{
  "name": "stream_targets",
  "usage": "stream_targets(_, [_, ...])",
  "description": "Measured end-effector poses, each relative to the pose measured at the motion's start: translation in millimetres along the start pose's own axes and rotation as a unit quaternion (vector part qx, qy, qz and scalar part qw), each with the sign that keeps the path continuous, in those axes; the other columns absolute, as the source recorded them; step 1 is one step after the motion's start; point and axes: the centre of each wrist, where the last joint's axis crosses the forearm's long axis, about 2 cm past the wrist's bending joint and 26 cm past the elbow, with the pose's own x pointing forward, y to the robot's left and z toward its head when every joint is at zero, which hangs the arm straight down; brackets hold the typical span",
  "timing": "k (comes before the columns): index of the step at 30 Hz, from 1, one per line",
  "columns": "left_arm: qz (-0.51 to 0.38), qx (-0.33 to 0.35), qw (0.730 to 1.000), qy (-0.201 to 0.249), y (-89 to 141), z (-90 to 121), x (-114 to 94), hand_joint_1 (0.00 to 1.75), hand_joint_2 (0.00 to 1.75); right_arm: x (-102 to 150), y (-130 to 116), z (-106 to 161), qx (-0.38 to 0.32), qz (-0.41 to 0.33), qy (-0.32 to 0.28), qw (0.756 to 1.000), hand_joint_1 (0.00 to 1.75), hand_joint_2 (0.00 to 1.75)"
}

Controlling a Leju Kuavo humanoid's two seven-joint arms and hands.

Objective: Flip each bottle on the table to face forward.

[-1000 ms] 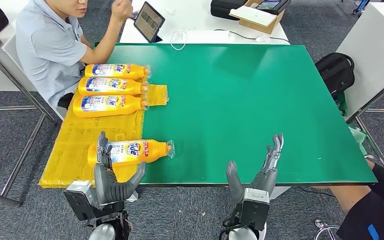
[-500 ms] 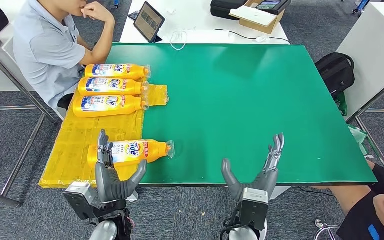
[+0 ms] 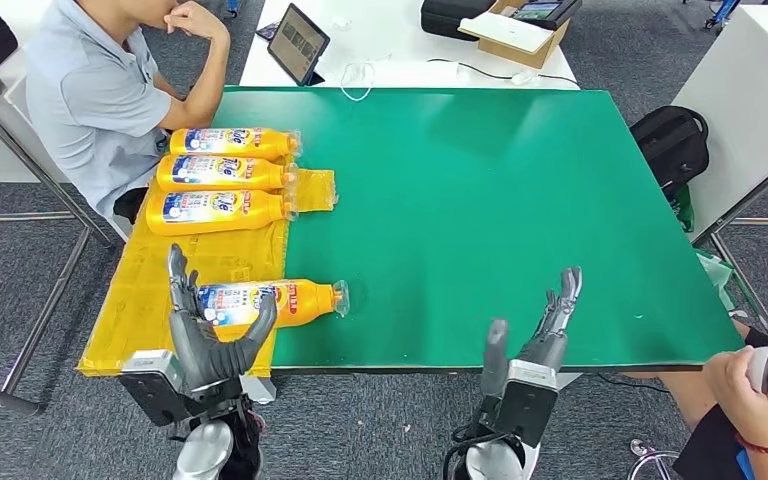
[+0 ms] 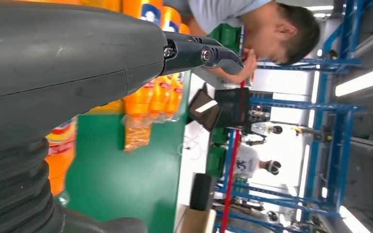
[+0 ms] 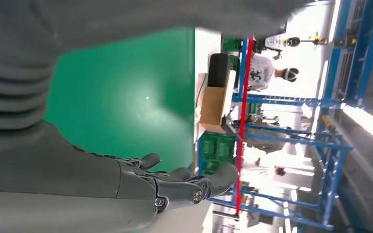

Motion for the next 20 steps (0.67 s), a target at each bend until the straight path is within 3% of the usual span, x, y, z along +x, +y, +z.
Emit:
stream_targets(10, [-0.011, 0.028, 0.998, -0.062, -6.8, -42.7, 8.7, 0.00, 1.75, 0.9, 16.5, 2.3, 0.019, -0.012, 0.003, 1.000, 0.00, 0.00])
stream_targets(20, [-0.037, 0.061, 0.995, -0.072, -2.5, -52.8, 8.3, 0.00, 1.75, 1.6, 21.4, 2.9, 0.034, -0.011, -0.006, 0.999, 0.00, 0.00])
